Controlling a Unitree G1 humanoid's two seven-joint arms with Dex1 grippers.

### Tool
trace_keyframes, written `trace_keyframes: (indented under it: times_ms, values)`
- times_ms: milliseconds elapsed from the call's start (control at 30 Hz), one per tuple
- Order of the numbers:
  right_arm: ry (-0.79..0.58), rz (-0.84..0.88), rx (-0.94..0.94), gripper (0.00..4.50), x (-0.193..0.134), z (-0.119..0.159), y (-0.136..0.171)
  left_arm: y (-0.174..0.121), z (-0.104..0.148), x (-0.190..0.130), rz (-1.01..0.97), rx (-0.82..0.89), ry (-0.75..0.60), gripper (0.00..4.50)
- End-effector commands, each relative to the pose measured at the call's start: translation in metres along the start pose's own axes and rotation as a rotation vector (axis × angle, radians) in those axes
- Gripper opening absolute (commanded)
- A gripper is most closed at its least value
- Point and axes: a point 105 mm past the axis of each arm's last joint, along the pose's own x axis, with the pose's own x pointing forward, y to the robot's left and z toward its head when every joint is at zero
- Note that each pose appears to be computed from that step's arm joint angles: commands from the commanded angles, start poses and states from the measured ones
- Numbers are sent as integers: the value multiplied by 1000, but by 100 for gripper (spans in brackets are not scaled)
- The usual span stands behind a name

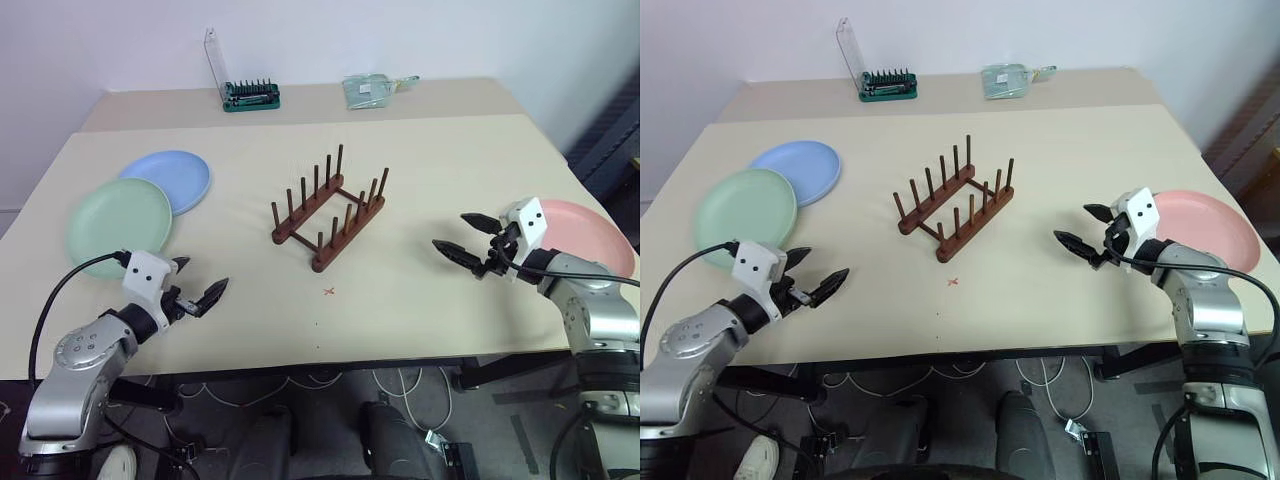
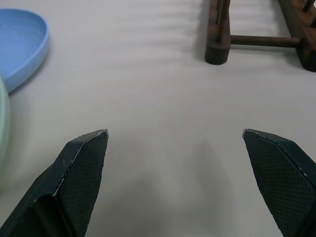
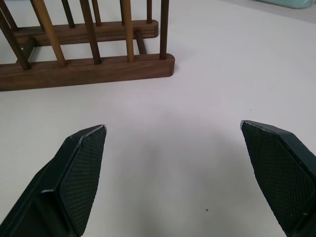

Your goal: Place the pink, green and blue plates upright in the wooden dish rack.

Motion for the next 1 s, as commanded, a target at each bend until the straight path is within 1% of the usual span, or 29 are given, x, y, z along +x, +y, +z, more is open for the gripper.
trace_keyframes:
  times_ms: [33, 200, 333, 400, 467, 533, 633, 733, 800, 867, 933, 1000]
  values:
    - [-36, -2, -45, 444, 2, 14, -4, 0, 14, -1, 15, 43, -46, 450]
    - [-51, 14, -52, 444, 9, 21, 2, -1, 15, -1, 11, 50, -46, 450]
    - [-55, 19, -53, 444, 11, 24, 7, -7, 12, 2, -24, 84, -19, 450]
    - [-57, 25, -52, 444, 13, 24, 12, -20, 12, 7, -84, 74, -21, 450]
    - [-61, 32, -51, 444, 14, 26, 18, -27, 11, 9, -121, 77, -12, 450]
    - [-71, 39, -46, 444, 14, 29, 26, -44, 8, 15, -202, 81, 4, 450]
    - [-77, 44, -37, 444, 14, 29, 39, -53, 4, 20, -254, 101, 13, 450]
    - [-65, 37, -15, 444, 10, 21, 50, -71, 0, 38, -307, 128, 25, 450]
    - [-72, 46, -9, 444, 8, 23, 60, -81, 0, 48, -334, 93, 21, 450]
    - [-82, 35, 11, 444, 5, 23, 65, -96, -3, 59, -374, 109, 11, 450]
    - [-63, 23, 24, 444, 1, 15, 67, -111, -7, 76, -379, 92, 26, 450]
    - [-63, 16, 29, 444, 2, 14, 71, -123, -4, 92, -370, 91, 10, 450]
